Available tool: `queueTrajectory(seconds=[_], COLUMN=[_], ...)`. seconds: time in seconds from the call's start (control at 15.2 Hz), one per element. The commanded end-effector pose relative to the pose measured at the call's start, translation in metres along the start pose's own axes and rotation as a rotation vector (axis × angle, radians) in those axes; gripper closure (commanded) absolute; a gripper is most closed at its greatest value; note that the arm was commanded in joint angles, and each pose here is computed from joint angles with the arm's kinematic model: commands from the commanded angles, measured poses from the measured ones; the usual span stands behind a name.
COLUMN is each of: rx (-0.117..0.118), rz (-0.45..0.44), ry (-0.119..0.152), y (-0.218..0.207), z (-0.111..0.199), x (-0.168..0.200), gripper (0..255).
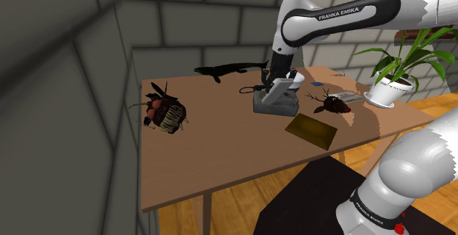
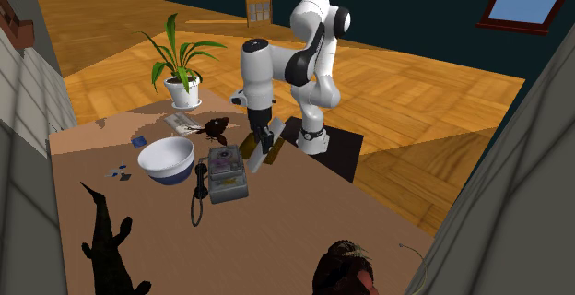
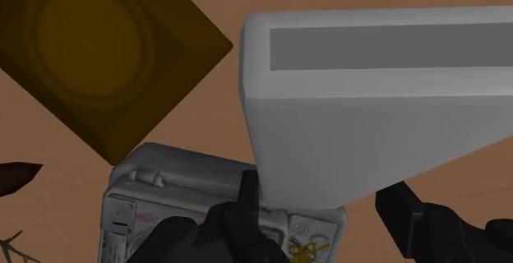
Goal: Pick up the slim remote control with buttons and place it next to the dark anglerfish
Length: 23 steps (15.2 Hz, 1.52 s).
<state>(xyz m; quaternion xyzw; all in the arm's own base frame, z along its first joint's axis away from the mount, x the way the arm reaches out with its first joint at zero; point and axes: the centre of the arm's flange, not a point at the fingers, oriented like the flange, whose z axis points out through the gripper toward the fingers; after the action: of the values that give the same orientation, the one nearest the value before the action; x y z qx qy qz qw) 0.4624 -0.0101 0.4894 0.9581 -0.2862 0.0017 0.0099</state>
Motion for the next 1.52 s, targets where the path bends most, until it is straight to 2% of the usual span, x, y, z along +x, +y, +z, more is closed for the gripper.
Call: queueTrajectory(seconds=[0.0,1.06,1.45], rx=[0.0,0.0,0.0], rz=[0.0,0.0,0.0], ry=[0.0,0.0,0.0], y=[0.001,0.003,-0.073], z=[-0.01,-0.09,-0.091], x=[0.0,0.001,0.024], gripper=[255,255,255])
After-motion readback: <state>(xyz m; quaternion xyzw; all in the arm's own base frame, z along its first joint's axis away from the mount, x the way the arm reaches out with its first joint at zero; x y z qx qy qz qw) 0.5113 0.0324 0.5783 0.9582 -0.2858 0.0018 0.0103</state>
